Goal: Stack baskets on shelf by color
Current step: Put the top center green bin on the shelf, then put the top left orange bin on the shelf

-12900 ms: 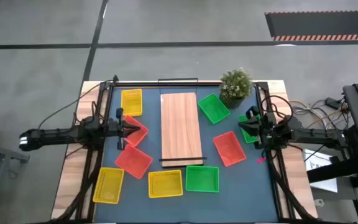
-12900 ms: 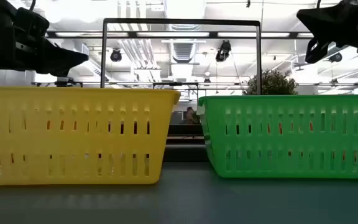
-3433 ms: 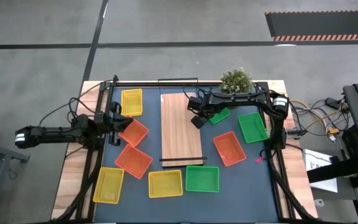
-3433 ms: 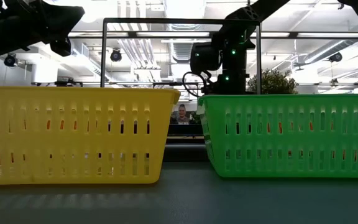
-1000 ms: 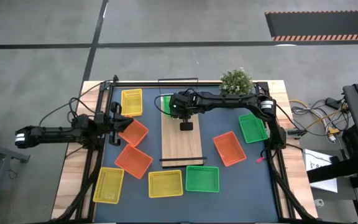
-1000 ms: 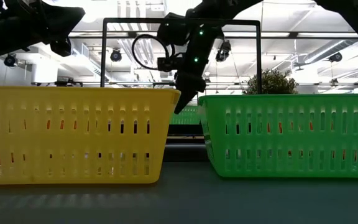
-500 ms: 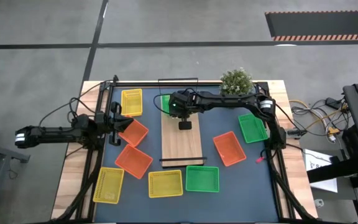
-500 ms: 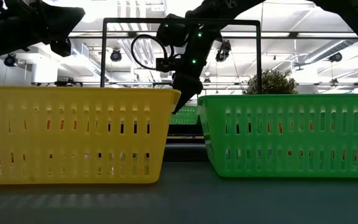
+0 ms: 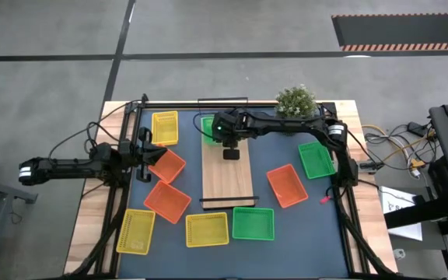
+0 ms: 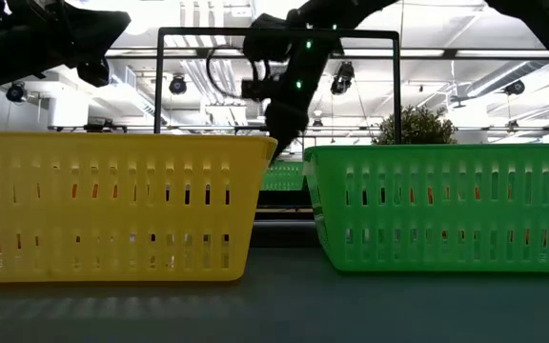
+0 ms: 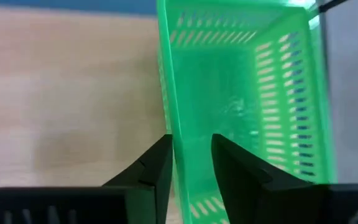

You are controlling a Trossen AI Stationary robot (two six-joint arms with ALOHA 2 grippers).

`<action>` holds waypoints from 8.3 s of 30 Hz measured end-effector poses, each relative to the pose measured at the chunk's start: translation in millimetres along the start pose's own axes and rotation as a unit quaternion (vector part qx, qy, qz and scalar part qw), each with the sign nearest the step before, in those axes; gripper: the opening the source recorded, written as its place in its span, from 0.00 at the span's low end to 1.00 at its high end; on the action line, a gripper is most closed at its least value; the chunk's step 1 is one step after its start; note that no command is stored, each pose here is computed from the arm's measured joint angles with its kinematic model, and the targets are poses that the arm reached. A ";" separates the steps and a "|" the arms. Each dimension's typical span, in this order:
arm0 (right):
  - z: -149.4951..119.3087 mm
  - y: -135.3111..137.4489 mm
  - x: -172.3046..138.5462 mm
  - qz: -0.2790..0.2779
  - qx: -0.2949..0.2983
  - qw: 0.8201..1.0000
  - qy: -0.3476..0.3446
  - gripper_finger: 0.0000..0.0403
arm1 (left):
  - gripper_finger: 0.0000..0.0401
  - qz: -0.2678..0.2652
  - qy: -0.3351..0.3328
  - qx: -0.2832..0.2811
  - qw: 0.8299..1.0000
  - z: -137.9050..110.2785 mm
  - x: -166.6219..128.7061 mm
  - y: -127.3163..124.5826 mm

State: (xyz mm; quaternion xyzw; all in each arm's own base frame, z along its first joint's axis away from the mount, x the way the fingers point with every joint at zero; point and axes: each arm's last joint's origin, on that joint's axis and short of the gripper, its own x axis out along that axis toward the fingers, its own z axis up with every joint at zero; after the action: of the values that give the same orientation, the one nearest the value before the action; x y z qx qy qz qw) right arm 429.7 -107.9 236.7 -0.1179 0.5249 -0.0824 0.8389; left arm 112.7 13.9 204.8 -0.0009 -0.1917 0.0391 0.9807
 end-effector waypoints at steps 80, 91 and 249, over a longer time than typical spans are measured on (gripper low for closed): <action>-126.3 118.6 -132.9 0.053 -0.036 0.914 -0.400 0.02 | 0.00 -0.005 -0.032 -0.121 0.992 7.3 1.6 -0.3; -165.9 131.0 -126.1 0.051 -0.030 0.873 -0.484 0.02 | 0.00 -0.009 -0.039 -0.159 0.986 19.6 16.2 -0.1; -186.9 128.0 -133.9 0.052 -0.056 0.893 -0.444 0.02 | 0.04 0.034 0.746 0.142 0.650 -34.7 202.3 -69.5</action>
State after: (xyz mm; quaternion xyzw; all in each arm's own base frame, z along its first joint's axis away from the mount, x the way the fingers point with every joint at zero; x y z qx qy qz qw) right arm 205.1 29.0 236.9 -0.1614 0.1069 0.0516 0.9797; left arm 317.8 -39.3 249.8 0.1031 0.6125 0.0857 0.7790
